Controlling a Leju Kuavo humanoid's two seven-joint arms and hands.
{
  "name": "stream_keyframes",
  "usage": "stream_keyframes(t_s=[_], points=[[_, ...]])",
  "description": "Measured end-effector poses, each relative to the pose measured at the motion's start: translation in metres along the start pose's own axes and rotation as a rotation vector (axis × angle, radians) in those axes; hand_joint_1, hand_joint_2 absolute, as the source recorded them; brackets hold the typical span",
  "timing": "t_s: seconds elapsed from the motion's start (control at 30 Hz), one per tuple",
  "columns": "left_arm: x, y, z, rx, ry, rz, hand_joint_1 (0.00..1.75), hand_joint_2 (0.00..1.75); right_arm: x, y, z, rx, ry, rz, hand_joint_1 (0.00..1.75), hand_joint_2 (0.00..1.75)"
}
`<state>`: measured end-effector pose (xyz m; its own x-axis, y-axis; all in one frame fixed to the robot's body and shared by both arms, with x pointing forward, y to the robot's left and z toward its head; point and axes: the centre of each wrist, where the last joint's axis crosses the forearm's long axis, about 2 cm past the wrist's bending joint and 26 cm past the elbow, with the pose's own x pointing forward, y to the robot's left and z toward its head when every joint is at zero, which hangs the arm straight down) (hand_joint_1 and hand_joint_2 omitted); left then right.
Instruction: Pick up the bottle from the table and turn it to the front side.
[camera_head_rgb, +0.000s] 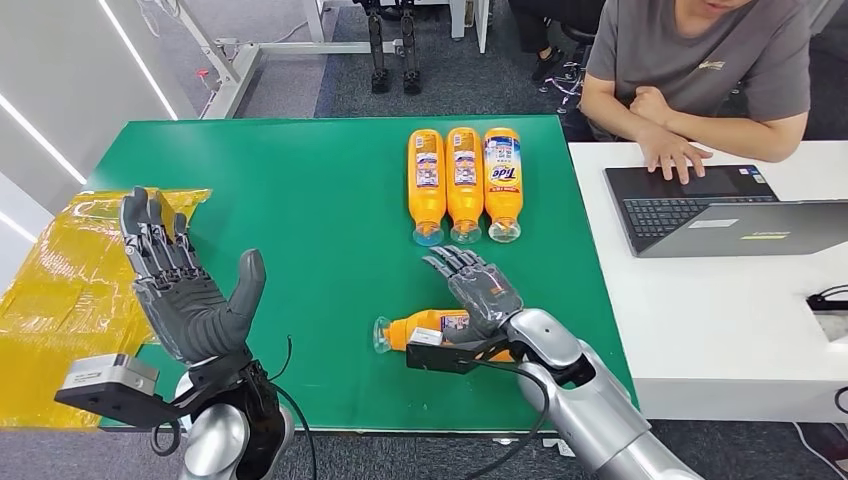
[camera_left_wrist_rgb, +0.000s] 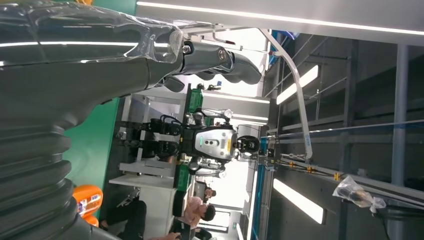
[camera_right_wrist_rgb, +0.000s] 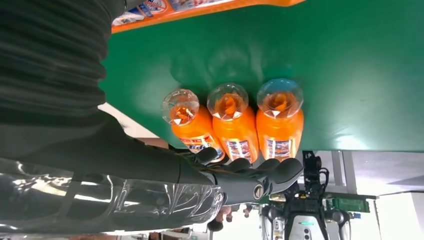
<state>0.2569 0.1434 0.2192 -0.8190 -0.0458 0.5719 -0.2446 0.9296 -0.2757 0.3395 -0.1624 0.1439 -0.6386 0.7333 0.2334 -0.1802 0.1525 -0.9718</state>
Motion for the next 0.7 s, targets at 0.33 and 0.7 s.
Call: stream_keyframes(t_s=[0.33, 0.7], points=[[-0.003, -0.003, -0.004, 0.004, 0.012, 0.026, 0.0, 1.75, -0.021, -0.003, 0.003, 0.156, 0.025, 0.026, 0.0, 1.75], [-0.006, -0.003, -0.002, 0.007, 0.031, 0.031, 0.0, 1.75, -0.048, -0.001, 0.008, 0.337, 0.1, 0.15, 0.0, 1.75]])
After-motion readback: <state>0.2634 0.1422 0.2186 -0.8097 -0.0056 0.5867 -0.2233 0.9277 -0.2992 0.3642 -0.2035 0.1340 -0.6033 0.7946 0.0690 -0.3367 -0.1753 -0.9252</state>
